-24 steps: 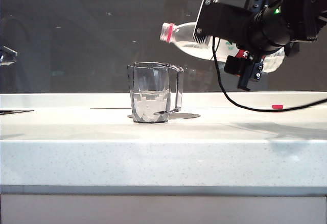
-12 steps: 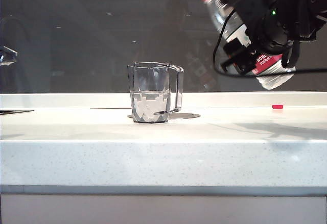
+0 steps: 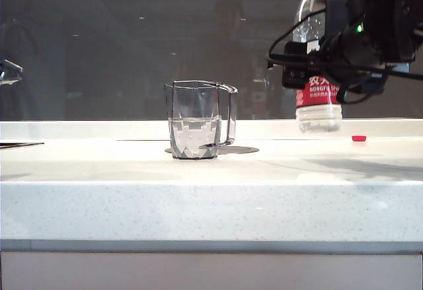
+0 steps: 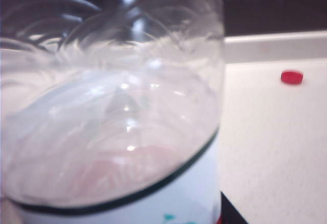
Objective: Pick up the mineral water bottle on the table and pour water into the mug until it's half full.
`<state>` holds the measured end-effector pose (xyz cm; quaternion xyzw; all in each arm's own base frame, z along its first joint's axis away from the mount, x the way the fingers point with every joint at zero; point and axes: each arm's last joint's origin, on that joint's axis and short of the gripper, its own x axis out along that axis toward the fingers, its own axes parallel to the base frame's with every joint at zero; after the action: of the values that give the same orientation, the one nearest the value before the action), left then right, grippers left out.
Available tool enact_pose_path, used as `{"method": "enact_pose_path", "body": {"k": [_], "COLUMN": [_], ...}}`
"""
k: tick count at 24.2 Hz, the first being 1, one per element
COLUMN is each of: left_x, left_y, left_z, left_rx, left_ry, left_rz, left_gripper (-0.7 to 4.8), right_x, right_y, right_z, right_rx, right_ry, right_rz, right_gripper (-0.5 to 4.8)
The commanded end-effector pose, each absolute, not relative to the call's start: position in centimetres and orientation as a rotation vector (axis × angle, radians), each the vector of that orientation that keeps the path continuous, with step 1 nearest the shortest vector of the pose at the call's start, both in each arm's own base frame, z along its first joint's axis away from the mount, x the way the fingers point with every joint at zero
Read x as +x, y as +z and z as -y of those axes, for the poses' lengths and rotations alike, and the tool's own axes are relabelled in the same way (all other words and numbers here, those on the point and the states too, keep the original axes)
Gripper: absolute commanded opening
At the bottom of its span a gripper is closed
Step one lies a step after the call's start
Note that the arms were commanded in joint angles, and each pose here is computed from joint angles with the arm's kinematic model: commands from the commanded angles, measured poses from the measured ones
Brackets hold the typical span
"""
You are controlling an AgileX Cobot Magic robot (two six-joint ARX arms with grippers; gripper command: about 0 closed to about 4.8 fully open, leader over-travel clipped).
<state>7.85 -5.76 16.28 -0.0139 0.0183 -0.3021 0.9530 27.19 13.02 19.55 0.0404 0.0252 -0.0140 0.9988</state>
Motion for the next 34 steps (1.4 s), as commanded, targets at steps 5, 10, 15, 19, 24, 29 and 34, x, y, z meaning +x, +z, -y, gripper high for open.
{"method": "enact_pose_path", "body": {"k": [5, 10, 15, 19, 24, 29, 34], "left_x": [7.8, 7.8, 7.8, 7.8, 7.8, 7.8, 7.9], "left_y": [16.5, 16.5, 16.5, 16.5, 16.5, 16.5, 16.5], "left_z": [5.8, 5.8, 5.8, 5.8, 5.8, 5.8, 5.7], "left_rx": [-0.030, -0.030, -0.030, -0.030, -0.030, -0.030, -0.030], "left_ry": [-0.619, -0.619, -0.619, -0.619, -0.619, -0.619, -0.610], "left_rz": [-0.026, -0.026, -0.026, -0.026, -0.026, -0.026, -0.026], "left_gripper": [-0.04, -0.04, -0.04, -0.04, -0.04, -0.04, -0.04], "right_x": [28.0, 28.1, 28.0, 28.0, 27.6, 26.7, 23.8], "right_y": [18.0, 17.7, 17.6, 17.6, 17.8, 19.0, 19.0], "right_z": [-13.4, -13.5, -13.5, -13.7, -13.4, -12.9, -12.1], "right_rx": [0.103, 0.102, 0.100, 0.105, 0.078, 0.097, 0.104], "right_ry": [-0.029, -0.029, -0.025, 0.008, -0.027, -0.027, 0.005], "right_rz": [-0.058, -0.065, -0.069, -0.075, -0.129, -0.094, -0.087], "right_gripper": [3.27, 3.28, 3.97, 4.65, 4.79, 4.79, 4.79]}}
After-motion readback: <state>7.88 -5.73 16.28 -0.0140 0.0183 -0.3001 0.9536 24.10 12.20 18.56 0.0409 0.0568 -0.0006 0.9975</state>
